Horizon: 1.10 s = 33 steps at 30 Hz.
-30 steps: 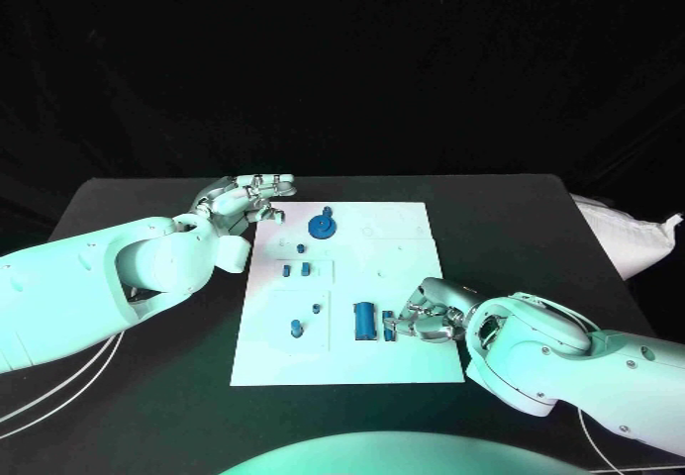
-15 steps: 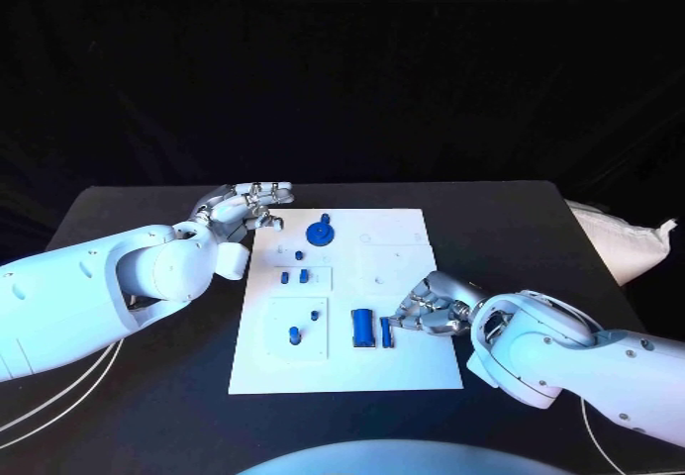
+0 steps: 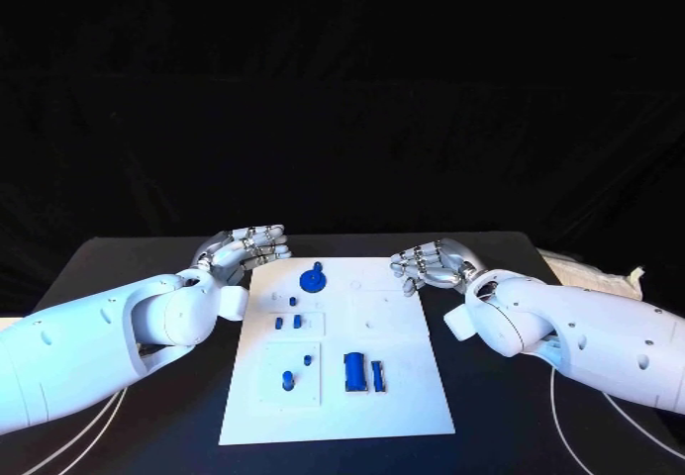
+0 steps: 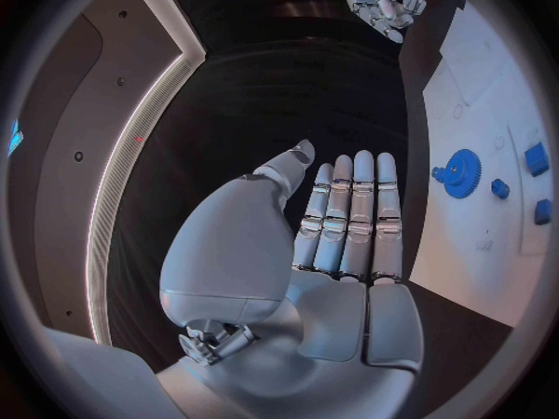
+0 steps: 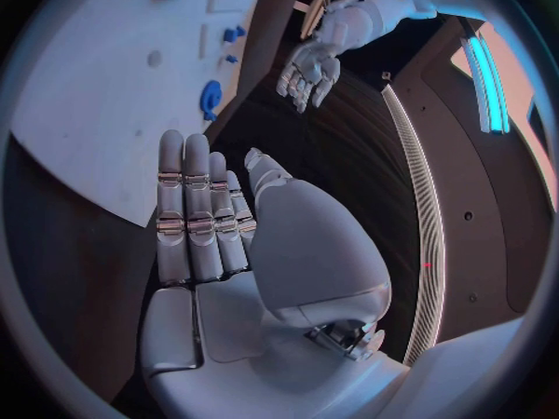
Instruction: Assemble the parts on the task board
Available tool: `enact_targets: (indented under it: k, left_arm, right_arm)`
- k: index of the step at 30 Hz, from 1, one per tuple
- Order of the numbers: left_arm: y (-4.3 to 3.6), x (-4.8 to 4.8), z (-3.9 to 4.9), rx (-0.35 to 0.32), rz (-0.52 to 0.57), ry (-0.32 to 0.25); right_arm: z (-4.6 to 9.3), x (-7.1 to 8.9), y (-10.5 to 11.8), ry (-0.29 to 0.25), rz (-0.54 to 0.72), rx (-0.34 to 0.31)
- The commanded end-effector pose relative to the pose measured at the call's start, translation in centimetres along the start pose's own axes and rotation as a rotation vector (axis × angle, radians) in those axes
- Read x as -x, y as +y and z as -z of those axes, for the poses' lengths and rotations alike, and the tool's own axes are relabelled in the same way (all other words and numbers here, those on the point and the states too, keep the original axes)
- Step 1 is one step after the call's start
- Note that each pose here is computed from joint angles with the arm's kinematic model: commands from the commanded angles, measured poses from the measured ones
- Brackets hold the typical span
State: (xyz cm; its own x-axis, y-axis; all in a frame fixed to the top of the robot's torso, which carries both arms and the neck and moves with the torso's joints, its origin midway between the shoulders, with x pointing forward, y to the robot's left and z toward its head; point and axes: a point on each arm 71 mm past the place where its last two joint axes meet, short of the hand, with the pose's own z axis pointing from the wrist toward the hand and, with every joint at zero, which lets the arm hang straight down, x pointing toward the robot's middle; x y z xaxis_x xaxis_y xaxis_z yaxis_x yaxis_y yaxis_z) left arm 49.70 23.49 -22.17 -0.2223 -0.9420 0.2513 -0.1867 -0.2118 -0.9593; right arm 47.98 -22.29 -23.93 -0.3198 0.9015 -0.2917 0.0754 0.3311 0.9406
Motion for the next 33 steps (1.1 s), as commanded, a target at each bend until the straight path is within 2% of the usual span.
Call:
enact_targets:
  k: [1,5,9,10,15,24,29,33]
  left_arm:
    - [-0.10,0.03,-0.38,-0.074,0.010,-0.031]
    - [0.39,0.02,-0.93,-0.088,0.002,-0.071]
    - [0.72,0.06,-1.26,-0.094,-0.009,-0.111]
    - [1.00,-0.27,-1.19,-0.043,-0.002,-0.052]
    - [1.14,-0.61,-0.97,-0.048,-0.020,-0.066]
    - [1.64,-2.41,0.30,-0.087,-0.113,-0.139]
    - [1.80,-3.87,1.48,-0.130,-0.187,-0.196]
    - [1.80,-4.39,1.94,-0.148,-0.213,-0.216]
  right_arm:
    - [-1.3,0.6,0.2,-0.034,-0.264,0.095]
    - [-2.7,0.7,-0.2,-0.044,-0.307,0.118]
    - [-3.4,0.6,-0.5,-0.034,-0.316,0.133]
    - [-3.2,0.8,-0.8,-0.072,-0.223,0.064]
    - [-2.9,0.5,-0.5,-0.092,-0.237,0.076]
    - [-1.0,-1.3,1.1,-0.197,-0.296,0.119]
    - [0.4,-2.4,1.9,-0.265,-0.324,0.131]
    - [0.9,-2.8,2.2,-0.286,-0.330,0.133]
